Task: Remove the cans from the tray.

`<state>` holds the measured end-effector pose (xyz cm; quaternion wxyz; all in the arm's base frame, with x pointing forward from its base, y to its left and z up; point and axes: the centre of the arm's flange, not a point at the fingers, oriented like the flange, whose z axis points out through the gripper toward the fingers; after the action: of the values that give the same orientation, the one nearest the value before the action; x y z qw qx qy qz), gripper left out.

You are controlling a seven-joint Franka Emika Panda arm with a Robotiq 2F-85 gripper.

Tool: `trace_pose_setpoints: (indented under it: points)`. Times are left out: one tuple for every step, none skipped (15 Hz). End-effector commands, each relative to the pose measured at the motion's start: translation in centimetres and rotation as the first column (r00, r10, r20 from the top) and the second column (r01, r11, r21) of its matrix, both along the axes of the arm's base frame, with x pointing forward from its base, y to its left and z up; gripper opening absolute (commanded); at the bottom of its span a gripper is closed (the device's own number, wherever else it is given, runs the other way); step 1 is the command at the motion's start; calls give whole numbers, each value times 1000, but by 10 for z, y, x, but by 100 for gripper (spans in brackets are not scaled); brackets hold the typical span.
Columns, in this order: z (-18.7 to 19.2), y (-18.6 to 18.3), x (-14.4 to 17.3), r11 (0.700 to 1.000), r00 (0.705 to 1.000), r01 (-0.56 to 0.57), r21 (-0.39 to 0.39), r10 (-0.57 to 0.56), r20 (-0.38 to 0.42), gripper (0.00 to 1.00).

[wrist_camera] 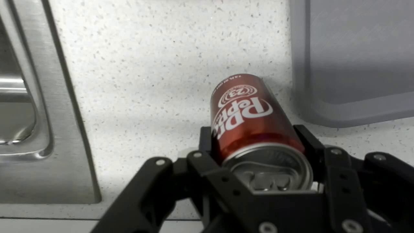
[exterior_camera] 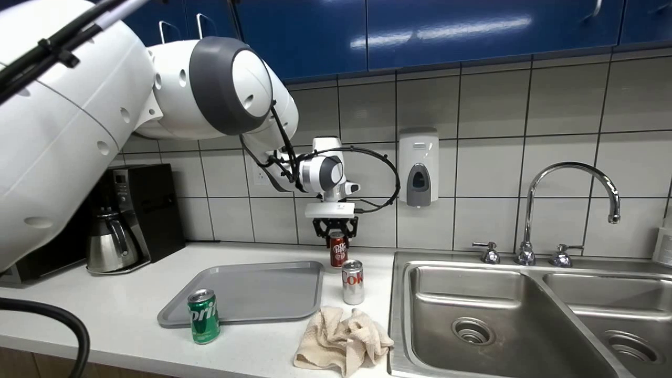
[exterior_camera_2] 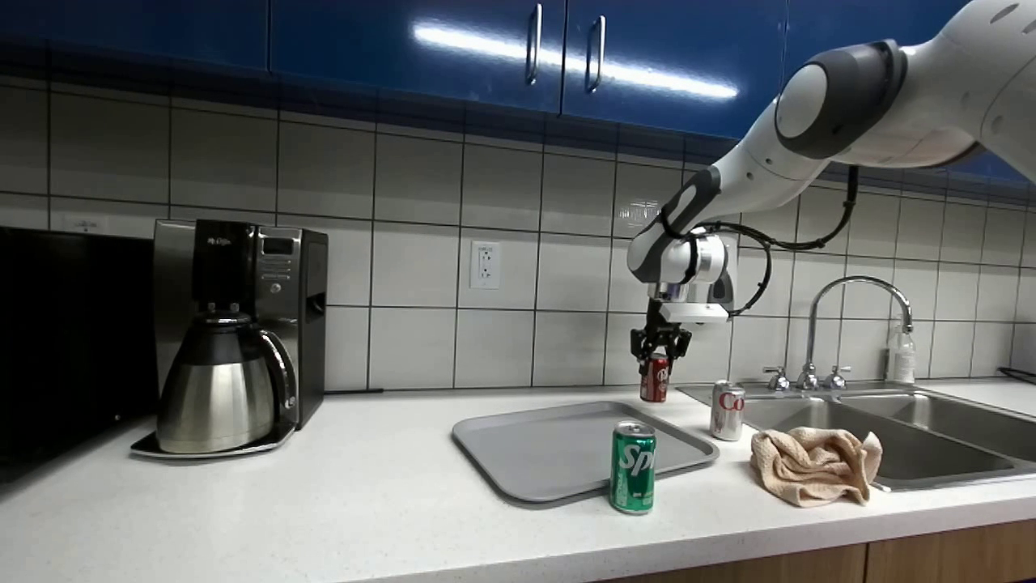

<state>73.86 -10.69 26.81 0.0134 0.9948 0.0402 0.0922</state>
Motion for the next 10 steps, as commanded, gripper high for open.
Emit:
trace_pose_setpoints:
  points:
    - [4, -2, 18, 1000, 1000, 24, -6, -24, -19, 38]
    - [2, -2, 18, 1000, 999, 24, -6, -24, -22, 38]
    - [1, -1, 18, 1000, 999, 23, -8, -23, -23, 38]
    - [-1, -1, 18, 1000, 999, 22, -10, -22, -24, 38]
    - [-2, 0, 19, 1000, 999, 21, -11, -21, -25, 38]
    - [-3, 0, 19, 1000, 999, 21, -11, -21, -25, 38]
    - [-3, 0, 19, 1000, 999, 21, -11, -21, -25, 38]
    - [-4, 0, 19, 1000, 999, 20, -11, -20, -25, 38]
    - [-4, 1, 20, 1000, 999, 19, -11, -20, -26, 38]
    - [-5, 1, 20, 1000, 999, 19, -12, -19, -27, 38]
